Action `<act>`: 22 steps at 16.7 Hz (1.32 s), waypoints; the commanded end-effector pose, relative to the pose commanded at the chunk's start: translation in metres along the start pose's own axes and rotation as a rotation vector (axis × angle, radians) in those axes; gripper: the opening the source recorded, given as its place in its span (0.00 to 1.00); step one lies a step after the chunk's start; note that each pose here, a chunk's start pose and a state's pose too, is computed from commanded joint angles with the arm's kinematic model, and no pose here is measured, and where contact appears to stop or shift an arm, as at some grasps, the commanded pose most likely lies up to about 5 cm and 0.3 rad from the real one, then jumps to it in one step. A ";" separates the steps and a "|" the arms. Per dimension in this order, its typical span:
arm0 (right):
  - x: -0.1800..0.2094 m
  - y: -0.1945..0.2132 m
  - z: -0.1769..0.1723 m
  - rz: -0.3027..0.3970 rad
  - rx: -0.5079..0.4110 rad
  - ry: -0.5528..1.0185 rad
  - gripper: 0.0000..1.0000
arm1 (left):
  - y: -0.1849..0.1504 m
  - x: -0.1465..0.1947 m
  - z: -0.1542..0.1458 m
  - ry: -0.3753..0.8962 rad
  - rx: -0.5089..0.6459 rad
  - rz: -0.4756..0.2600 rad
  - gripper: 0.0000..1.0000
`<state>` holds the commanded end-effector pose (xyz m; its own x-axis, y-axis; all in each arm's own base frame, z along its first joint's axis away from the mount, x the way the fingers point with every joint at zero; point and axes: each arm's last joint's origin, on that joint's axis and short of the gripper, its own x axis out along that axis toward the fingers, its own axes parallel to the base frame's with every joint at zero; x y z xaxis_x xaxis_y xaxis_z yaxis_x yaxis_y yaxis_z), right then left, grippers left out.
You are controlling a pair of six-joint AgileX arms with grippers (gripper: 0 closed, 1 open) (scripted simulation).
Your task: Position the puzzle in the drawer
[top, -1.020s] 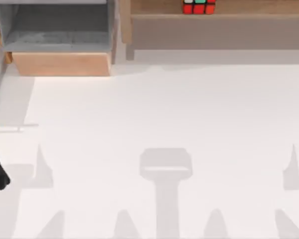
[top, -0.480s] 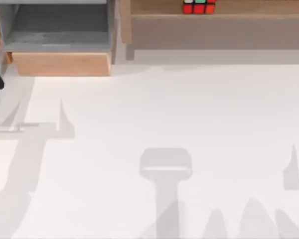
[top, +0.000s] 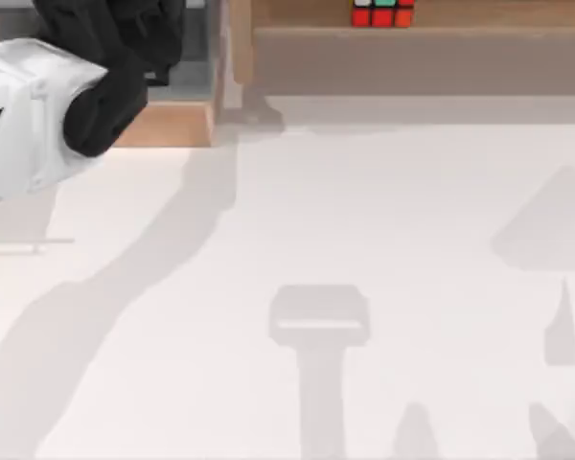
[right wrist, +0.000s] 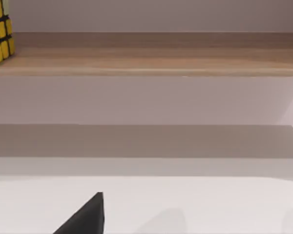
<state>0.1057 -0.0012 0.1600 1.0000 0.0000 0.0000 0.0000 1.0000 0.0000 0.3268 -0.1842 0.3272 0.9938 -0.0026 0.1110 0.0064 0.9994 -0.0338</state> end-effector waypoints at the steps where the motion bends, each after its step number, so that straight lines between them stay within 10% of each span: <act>1: 0.000 0.000 0.000 0.000 0.000 0.000 1.00 | -0.027 0.015 -0.018 0.013 0.002 -0.003 1.00; 10: 0.000 0.000 0.000 0.000 0.000 0.000 1.00 | -0.174 0.029 -0.172 0.107 0.031 -0.016 1.00; 22: 0.000 0.000 0.000 0.000 0.000 0.000 1.00 | -0.182 0.053 -0.183 0.111 0.033 -0.015 1.00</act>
<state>0.1057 -0.0012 0.1600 1.0000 0.0000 0.0000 0.0000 1.0000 0.0000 0.3986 -0.3728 0.1573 0.9998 -0.0200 0.0002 0.0200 0.9998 -0.0005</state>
